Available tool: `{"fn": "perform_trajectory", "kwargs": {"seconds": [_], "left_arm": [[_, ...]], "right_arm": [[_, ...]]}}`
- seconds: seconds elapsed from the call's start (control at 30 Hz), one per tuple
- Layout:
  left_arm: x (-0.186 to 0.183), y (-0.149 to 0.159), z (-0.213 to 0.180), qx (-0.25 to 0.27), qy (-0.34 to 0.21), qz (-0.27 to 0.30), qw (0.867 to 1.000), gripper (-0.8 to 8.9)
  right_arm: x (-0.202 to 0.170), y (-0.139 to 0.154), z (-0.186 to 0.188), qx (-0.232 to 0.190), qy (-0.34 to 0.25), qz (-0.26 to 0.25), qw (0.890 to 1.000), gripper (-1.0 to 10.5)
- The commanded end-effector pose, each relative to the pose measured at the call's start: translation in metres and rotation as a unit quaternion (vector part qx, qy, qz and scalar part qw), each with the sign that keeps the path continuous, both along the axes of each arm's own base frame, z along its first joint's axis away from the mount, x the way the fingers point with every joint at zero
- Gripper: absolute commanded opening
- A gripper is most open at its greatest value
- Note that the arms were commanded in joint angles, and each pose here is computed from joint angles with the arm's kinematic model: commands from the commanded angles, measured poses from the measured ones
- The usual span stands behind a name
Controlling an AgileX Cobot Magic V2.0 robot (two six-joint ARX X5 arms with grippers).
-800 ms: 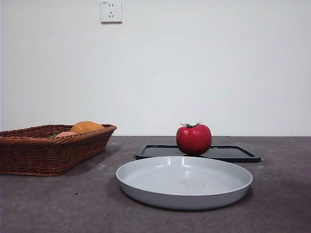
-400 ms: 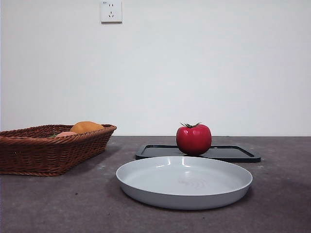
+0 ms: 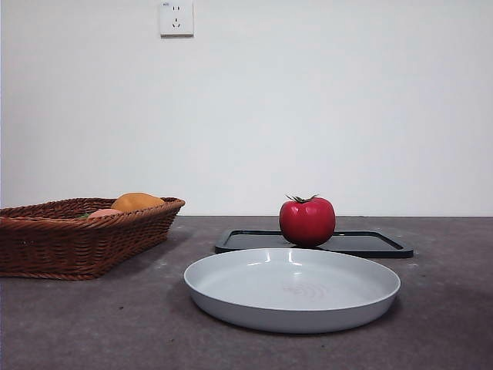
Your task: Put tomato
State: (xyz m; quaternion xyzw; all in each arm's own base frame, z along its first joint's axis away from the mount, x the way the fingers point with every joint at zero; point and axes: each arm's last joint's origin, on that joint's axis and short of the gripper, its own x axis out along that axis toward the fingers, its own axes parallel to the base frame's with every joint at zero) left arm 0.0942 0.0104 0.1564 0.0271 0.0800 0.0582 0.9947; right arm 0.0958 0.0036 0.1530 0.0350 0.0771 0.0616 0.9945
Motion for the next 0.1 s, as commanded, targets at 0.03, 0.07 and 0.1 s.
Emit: {"fn": "perform_trajectory", "kwargs": {"seconds": [0.03,0.07,0.1], "left_arm": [[0.0008,0.0000,-0.0075,-0.004,0.012,0.000,1.000,0.08],[0.0008,0.0000,-0.0075,-0.004,0.012,0.000,1.000,0.08],[0.0008,0.0000,-0.0075,-0.004,0.012,0.000,1.000,0.08]], "right_arm": [[0.0002,-0.0001,-0.0010,0.007,0.000,-0.001,1.000,0.1],[0.0002,-0.0001,-0.0010,0.007,0.000,-0.001,1.000,0.1],[0.0002,-0.0001,-0.0010,0.007,0.000,-0.001,1.000,0.1]]}}
